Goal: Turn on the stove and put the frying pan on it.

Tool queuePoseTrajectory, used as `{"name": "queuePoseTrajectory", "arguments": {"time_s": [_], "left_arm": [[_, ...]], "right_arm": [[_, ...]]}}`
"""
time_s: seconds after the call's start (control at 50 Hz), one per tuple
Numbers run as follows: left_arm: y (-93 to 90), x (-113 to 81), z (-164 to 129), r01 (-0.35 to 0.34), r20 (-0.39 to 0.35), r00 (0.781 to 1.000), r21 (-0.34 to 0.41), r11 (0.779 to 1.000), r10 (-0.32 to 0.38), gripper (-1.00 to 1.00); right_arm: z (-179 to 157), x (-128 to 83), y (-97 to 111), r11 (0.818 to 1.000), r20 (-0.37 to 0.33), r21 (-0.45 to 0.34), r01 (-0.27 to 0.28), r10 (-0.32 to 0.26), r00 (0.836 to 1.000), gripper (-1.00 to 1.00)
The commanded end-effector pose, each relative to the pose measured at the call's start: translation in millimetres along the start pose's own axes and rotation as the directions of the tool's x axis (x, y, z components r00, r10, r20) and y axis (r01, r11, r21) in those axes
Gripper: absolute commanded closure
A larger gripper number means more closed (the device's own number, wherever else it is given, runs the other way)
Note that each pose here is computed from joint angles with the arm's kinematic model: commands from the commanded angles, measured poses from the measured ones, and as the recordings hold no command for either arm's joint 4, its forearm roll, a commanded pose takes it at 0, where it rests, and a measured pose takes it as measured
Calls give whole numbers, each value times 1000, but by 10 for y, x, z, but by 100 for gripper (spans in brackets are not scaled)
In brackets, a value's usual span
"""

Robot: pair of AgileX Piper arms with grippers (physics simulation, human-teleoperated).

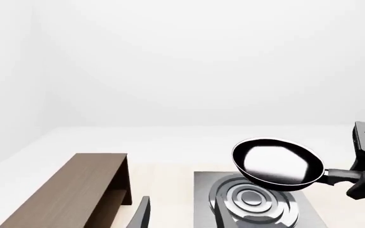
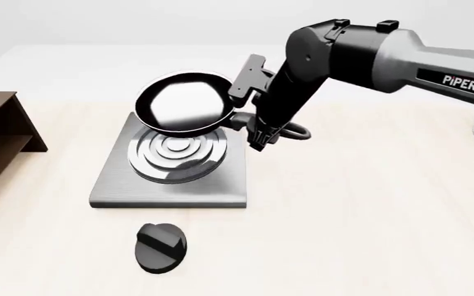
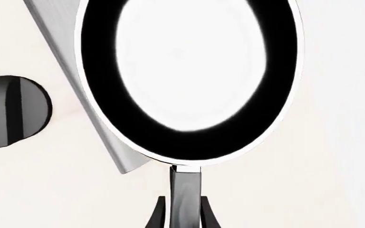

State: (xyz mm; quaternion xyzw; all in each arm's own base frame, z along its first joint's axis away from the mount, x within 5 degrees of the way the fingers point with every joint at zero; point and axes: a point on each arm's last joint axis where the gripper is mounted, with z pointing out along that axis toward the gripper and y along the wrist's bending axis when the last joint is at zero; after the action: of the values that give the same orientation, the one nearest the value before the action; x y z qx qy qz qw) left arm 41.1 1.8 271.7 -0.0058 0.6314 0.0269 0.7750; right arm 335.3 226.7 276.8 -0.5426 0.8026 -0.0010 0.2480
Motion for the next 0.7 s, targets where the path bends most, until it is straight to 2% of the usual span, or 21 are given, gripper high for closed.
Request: {"name": "queuePoseTrajectory", "arguments": {"time_s": [0.02,0.4,0.7], "left_arm": [[0,-1,0,0,1,1000,-1,1000,0,-100],[2,-2,0,4,1,1000,-5,1000,-4,-100],[4,-3,0,6,2,1000,-9,1000,-6,-100]], "right_arm": [[103,-177,88,1000,32,-6,4,-4,999,100],[371,-273,183,1000,25,-26,-3,4,1000,100],[568,-150,178,999,6,-28,-22,22,1000,100]]}}
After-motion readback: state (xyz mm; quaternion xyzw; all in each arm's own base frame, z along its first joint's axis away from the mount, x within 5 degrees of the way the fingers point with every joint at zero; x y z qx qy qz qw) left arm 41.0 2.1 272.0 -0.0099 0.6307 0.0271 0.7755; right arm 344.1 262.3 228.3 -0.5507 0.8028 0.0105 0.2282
